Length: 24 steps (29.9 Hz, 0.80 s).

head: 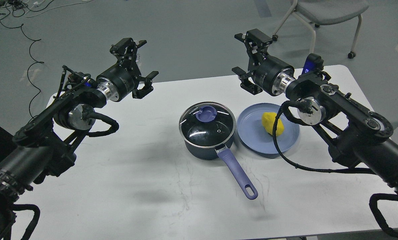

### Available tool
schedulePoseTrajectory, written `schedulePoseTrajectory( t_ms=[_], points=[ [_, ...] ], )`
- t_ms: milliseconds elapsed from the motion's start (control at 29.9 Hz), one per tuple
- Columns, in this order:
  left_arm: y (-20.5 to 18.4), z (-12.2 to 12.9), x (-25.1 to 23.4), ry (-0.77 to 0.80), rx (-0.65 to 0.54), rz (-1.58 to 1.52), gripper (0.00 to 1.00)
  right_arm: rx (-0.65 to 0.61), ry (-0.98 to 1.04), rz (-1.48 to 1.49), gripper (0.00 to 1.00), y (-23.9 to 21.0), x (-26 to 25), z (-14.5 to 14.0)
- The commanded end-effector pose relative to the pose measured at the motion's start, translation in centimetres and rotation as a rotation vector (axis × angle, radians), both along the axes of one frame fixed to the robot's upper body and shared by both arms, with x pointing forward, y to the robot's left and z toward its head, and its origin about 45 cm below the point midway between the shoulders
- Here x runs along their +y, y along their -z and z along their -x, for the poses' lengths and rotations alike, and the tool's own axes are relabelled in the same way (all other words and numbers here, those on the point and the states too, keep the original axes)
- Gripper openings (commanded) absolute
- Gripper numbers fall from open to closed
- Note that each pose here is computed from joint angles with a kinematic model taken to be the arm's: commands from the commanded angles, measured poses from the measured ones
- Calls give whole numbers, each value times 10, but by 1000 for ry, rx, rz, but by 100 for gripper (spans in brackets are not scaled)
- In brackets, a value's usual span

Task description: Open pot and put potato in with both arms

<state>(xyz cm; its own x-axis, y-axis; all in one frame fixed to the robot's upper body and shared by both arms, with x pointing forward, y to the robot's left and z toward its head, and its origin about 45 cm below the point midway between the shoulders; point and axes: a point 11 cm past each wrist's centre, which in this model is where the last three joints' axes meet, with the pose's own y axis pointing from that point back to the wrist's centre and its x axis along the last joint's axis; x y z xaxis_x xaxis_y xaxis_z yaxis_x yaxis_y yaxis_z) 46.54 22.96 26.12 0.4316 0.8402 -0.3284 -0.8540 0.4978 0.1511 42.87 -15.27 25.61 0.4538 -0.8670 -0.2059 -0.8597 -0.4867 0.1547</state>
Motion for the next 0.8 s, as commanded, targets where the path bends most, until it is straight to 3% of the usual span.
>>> schedulePoseTrajectory(
  t_ms=[0, 768],
  points=[
    [7, 3, 1, -3, 13, 6, 98, 4, 1, -2, 99, 2, -1, 1],
    [7, 5, 1, 7, 10, 35, 98, -12, 7, -22, 100, -6, -3, -1]
  ],
)
